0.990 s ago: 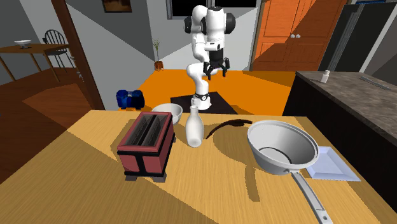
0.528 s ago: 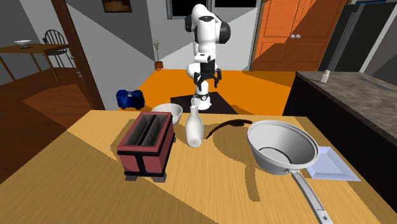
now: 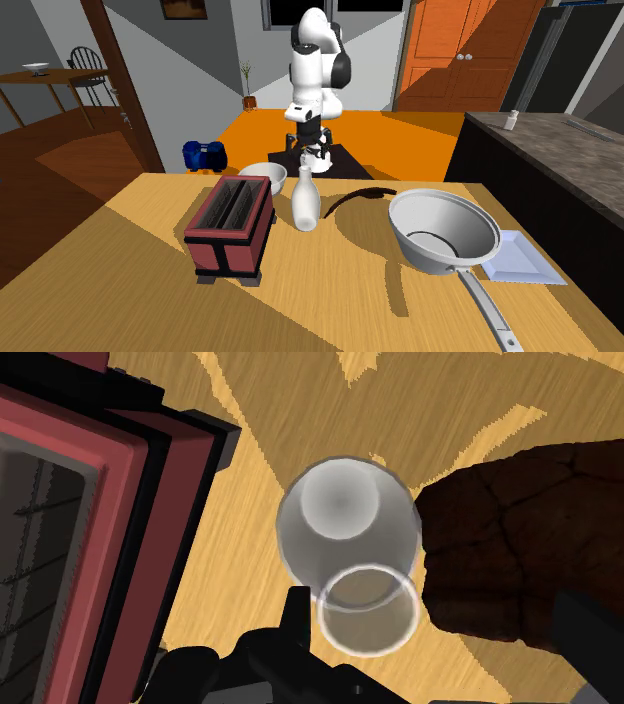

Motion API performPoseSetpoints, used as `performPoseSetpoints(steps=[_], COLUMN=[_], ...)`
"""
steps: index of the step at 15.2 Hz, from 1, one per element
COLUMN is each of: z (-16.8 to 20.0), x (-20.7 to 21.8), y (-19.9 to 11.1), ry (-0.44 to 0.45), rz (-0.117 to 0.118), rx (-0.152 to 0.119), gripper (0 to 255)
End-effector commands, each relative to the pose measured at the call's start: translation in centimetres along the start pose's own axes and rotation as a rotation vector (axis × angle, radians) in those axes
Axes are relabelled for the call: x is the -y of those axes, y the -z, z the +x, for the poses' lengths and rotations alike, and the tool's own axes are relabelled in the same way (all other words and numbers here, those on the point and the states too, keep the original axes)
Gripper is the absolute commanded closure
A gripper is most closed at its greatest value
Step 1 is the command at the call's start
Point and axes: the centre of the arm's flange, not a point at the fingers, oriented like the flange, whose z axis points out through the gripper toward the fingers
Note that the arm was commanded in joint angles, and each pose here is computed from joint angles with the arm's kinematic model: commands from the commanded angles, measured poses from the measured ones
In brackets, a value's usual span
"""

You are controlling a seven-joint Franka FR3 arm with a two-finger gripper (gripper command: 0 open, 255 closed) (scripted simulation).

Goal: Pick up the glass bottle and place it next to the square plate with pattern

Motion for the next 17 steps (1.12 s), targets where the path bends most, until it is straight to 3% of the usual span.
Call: performPoseSetpoints(steps=[1, 9, 16, 17], z=[1.1, 1.1, 1.1, 1.1], x=[-1.9, -1.9, -1.9, -1.9], y=[-1.1, -5.1, -5.1, -5.1], ry=[-0.006, -0.006, -0.006, -0.006], rz=[-0.007, -0.007, -0.007, -0.007], rx=[0.006, 0.006, 0.006, 0.006], gripper=[0, 0, 0, 255])
